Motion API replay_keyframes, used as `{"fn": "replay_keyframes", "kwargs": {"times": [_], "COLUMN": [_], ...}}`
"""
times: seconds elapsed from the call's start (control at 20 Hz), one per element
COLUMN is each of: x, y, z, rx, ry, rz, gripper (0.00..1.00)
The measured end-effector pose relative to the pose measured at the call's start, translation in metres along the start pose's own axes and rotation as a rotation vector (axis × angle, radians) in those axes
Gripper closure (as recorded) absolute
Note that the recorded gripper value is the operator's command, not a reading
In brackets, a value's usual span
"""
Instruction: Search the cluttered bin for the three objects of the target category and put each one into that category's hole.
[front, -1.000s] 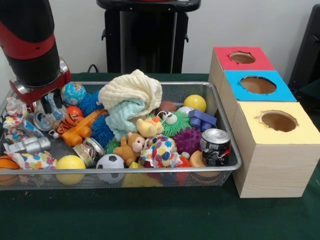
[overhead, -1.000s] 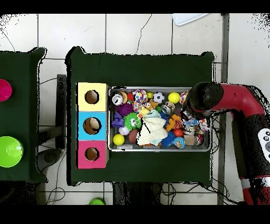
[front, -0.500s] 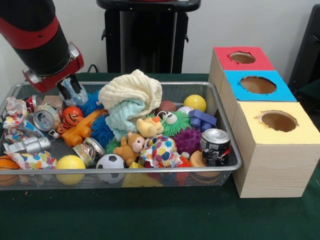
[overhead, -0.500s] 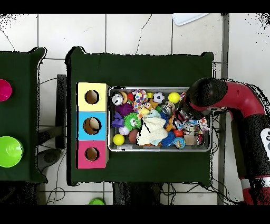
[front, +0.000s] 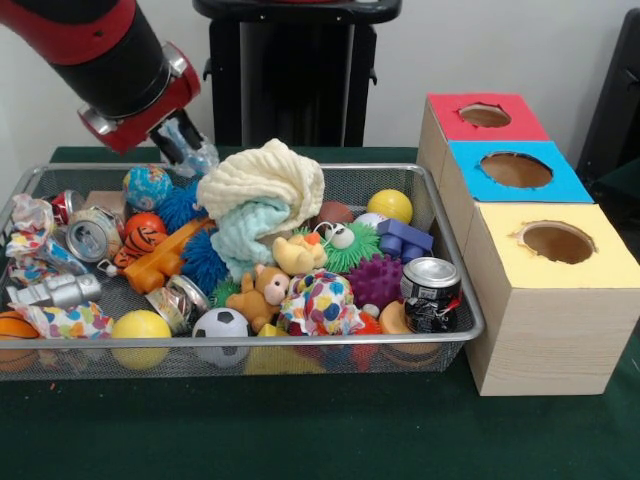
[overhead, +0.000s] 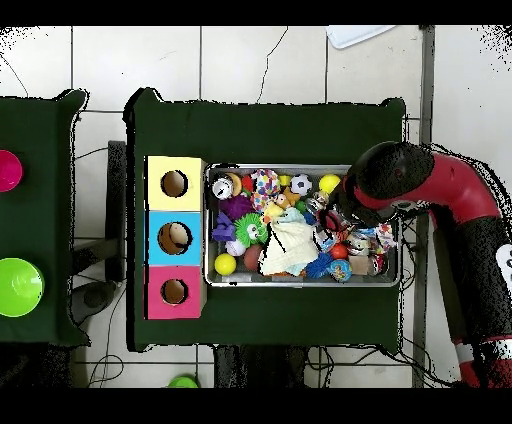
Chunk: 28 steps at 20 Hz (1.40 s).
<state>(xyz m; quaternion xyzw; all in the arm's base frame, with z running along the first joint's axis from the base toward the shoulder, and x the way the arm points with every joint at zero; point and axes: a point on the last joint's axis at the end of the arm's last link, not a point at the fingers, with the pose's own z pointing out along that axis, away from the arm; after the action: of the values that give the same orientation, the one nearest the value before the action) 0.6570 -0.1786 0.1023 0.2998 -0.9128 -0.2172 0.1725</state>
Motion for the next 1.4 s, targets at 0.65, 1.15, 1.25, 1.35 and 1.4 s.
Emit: {"fn": "replay_keyframes", "kwargs": {"times": [0.65,1.15,1.25,1.35,1.4], "x": [-0.020,-0.049,-0.053,-0.055,-0.058], "y": [0.060,0.113,0.125,0.135,0.148], "z": [0.037,0.085,0.092,0.096,0.101], "rx": [-0.074,-0.039,-0.038,-0.039,-0.046], "ry": [-0.033,-0.078,-0.078,-0.078,-0.074], "rz": [-0.067,-0.113,-0.119,-0.122,-0.127], "gripper": [1.00,1.00,1.00,1.00,1.00]}}
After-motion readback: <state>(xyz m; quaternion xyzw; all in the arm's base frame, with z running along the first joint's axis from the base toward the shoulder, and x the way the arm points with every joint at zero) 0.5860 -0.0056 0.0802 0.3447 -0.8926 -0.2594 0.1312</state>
